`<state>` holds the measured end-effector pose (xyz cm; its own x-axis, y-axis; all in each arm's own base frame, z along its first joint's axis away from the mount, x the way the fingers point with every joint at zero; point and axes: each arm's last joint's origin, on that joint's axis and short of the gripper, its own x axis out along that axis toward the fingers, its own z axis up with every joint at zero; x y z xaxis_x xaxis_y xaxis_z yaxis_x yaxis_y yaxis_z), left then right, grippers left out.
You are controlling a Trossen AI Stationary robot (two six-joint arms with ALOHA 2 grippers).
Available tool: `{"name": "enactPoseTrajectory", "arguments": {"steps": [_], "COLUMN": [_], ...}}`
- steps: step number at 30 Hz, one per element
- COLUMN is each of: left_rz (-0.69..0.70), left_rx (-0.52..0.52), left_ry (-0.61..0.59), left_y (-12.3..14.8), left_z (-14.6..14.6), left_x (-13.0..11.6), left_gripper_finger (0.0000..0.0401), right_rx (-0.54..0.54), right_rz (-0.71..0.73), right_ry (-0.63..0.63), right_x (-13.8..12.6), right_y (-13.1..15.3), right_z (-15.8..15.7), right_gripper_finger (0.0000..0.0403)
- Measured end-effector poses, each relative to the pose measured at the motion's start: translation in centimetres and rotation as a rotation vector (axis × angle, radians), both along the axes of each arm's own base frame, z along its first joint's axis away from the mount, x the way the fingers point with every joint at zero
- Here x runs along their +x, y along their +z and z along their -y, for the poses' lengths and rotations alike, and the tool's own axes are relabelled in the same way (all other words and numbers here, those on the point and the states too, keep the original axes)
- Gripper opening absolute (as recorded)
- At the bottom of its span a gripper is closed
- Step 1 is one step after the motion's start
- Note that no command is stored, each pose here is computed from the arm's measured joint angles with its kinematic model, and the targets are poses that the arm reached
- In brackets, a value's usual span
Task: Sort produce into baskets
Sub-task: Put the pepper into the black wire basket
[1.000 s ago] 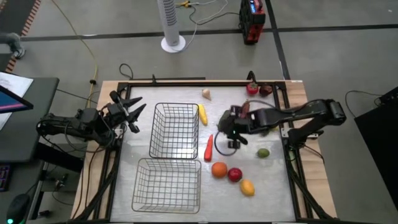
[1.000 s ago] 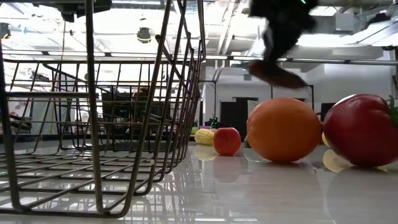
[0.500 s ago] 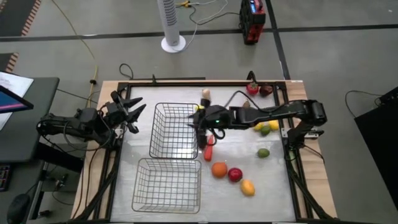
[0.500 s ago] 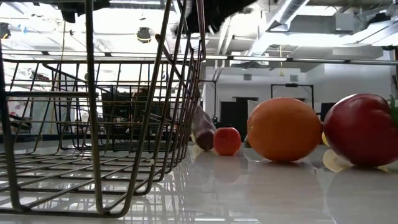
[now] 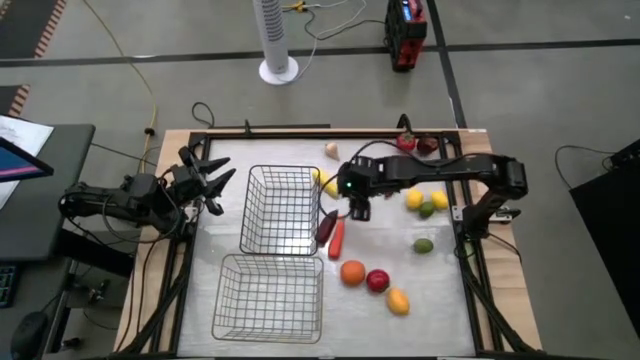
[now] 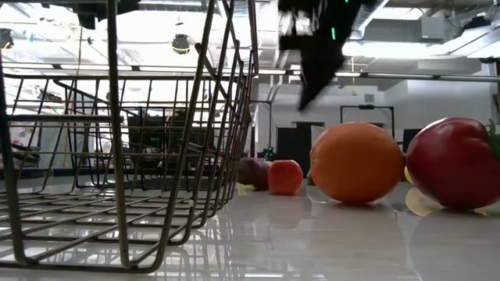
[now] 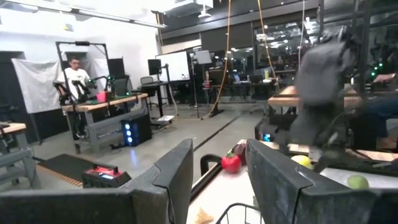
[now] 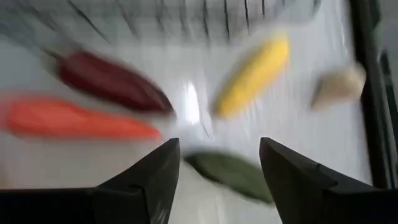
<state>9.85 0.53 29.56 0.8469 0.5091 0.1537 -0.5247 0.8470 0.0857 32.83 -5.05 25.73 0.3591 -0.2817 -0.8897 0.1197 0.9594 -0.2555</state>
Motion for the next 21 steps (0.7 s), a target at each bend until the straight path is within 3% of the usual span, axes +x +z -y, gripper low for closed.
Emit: {"name": "enactPoseTrajectory", "arguments": {"steps": [7,13,21], "left_rz": [-0.004,-0.021,-0.045], "left_rx": [-0.001,0.017,0.023], "left_ry": [-0.001,0.003,0.004], "left_y": [0.0,-0.1,-0.3], "left_z": [0.0,0.0,0.0], "left_x": [0.0,0.0,0.1], "left_gripper_finger": [0.0137,0.0137,0.0137], "right_rx": [-0.032,-0.082,-0.155], "right_rz": [-0.234,-0.308,-0.487], "right_ry": [0.132,0.31,0.431], "right_x": [-1.4,-0.7,0.4], "right_y": [-4.1,-5.4,-9.4], "right_z": [2.4,2.8,3.3], "right_gripper_finger": [0.027,0.03,0.0344]}}
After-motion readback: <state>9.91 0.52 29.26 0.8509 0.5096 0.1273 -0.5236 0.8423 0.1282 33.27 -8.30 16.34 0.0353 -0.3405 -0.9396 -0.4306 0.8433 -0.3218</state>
